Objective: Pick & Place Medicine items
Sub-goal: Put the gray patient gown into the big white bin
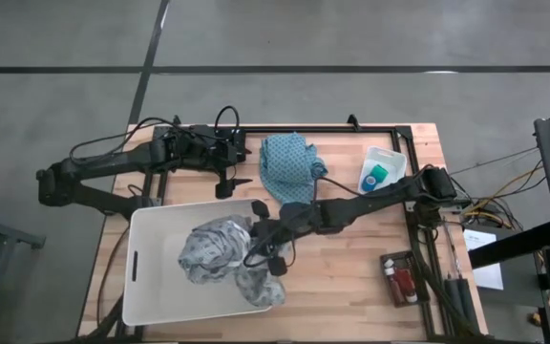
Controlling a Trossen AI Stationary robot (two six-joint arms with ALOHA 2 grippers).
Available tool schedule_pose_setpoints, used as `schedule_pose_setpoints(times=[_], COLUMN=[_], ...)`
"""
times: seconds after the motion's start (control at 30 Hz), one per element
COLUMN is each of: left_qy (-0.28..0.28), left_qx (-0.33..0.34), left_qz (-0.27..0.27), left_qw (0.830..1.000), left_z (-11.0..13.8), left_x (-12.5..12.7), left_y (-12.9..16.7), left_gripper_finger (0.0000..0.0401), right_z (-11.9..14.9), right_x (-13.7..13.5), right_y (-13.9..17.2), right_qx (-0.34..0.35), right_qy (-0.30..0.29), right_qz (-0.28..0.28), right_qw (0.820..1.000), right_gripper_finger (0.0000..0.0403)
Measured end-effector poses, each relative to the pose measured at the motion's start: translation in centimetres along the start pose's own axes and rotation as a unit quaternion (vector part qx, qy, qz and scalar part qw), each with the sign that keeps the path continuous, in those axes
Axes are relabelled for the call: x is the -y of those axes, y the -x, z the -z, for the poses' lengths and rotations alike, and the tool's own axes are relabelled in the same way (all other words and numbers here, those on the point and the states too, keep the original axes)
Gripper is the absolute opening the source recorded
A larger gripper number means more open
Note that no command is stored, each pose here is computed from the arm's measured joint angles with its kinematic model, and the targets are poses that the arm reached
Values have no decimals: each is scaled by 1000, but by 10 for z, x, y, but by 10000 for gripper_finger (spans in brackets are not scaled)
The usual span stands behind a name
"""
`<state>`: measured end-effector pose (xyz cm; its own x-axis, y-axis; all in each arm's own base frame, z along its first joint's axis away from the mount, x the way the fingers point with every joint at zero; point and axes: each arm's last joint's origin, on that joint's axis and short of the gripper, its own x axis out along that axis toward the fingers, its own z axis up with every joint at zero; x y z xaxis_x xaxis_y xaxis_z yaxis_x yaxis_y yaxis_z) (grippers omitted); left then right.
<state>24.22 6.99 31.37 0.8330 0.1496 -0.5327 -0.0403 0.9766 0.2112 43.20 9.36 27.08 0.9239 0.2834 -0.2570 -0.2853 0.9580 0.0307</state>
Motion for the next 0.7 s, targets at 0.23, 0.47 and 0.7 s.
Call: schedule_pose_setpoints(times=[0.23, 0.47, 0.7], left_qy=[0, 0, 0], left_qx=[0, 0, 0], left_qz=[0, 0, 0], left_qw=[1000, 1000, 1000], left_z=[0, 0, 0], left_x=[0, 0, 0], left_y=[0, 0, 0], left_gripper_finger=[393, 393, 393], right_z=[-5, -5, -7], right_x=[-1, -1, 0], right_y=[0, 0, 0], right_qx=[7, 7, 14], right_qy=[8, 10, 12], right_qz=[-1, 1, 1], right_qw=[1000, 1000, 1000], right_gripper_finger=[118, 171, 225])
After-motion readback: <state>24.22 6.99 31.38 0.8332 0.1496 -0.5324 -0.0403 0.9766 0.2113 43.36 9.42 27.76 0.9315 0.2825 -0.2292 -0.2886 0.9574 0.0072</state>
